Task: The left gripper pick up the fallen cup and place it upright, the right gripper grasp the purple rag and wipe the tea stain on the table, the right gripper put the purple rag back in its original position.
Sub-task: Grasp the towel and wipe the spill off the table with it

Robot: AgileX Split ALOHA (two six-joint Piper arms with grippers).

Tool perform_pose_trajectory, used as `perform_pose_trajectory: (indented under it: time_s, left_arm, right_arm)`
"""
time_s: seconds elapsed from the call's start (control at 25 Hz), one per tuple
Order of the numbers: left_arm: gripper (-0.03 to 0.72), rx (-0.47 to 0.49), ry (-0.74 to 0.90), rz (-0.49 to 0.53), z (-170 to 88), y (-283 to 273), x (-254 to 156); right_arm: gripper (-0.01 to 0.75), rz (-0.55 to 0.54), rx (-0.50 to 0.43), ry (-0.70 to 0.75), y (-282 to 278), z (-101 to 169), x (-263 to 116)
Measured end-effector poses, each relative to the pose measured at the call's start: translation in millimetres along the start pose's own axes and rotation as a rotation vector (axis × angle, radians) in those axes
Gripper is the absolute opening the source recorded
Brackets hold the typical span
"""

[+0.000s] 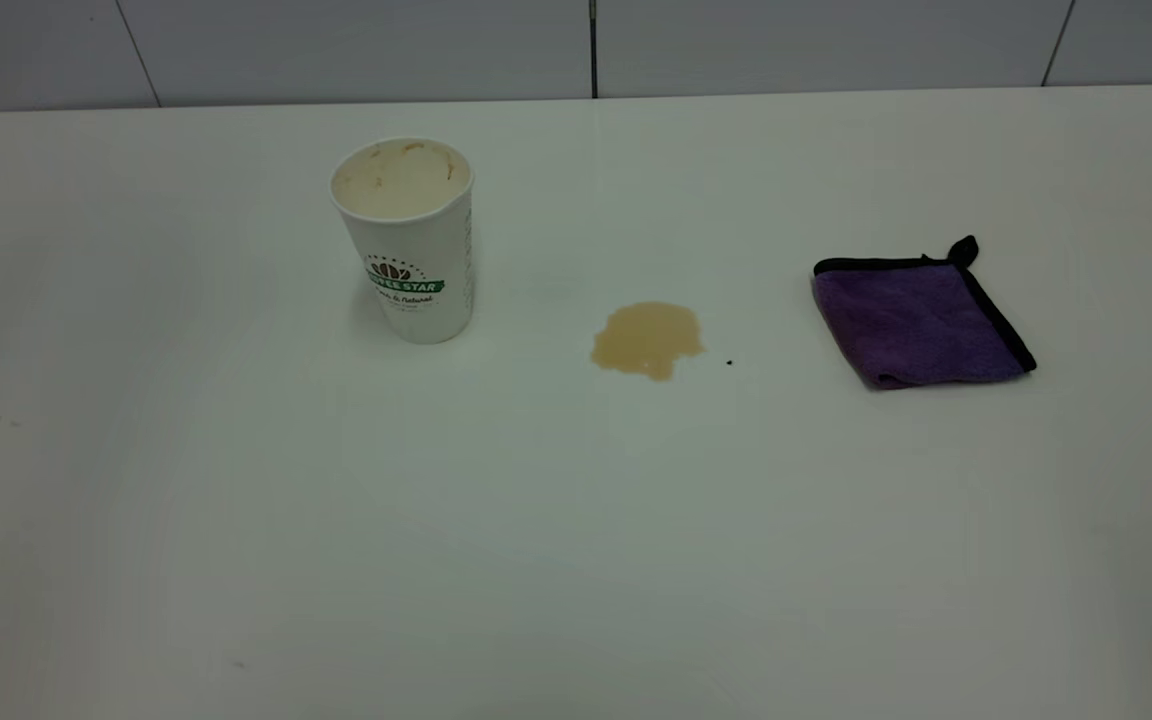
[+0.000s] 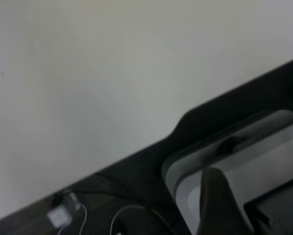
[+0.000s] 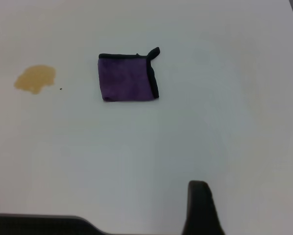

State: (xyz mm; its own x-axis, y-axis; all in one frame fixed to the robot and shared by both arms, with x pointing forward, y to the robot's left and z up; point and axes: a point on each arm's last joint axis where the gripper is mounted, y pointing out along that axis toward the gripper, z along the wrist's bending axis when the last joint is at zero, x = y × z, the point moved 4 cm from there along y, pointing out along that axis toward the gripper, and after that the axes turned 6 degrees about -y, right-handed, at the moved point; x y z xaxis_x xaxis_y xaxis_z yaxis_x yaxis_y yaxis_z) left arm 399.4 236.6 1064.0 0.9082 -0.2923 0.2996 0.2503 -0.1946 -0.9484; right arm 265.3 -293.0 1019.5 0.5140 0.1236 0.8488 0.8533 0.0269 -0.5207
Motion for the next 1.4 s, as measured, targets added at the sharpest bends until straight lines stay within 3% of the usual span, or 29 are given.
perform_pose_trajectory:
  time_s: [0.24, 0.52, 0.96, 1.4]
  left_arm:
    - [0.435, 0.036, 0.000, 0.018, 7, 31, -76]
    - [0.435, 0.153, -0.116, -0.045, 24, 44, -117]
    - [0.435, 0.159, -0.131, -0.288, 24, 24, -134]
    - [0.435, 0.296, -0.361, -0.539, 28, 6, -161]
  right_arm:
    - [0.544, 0.000, 0.000, 0.000, 0, 0, 0]
    - [0.544, 0.000, 0.000, 0.000, 0, 0, 0]
    - [0.544, 0.000, 0.000, 0.000, 0, 0, 0]
    - [0.544, 0.000, 0.000, 0.000, 0, 0, 0]
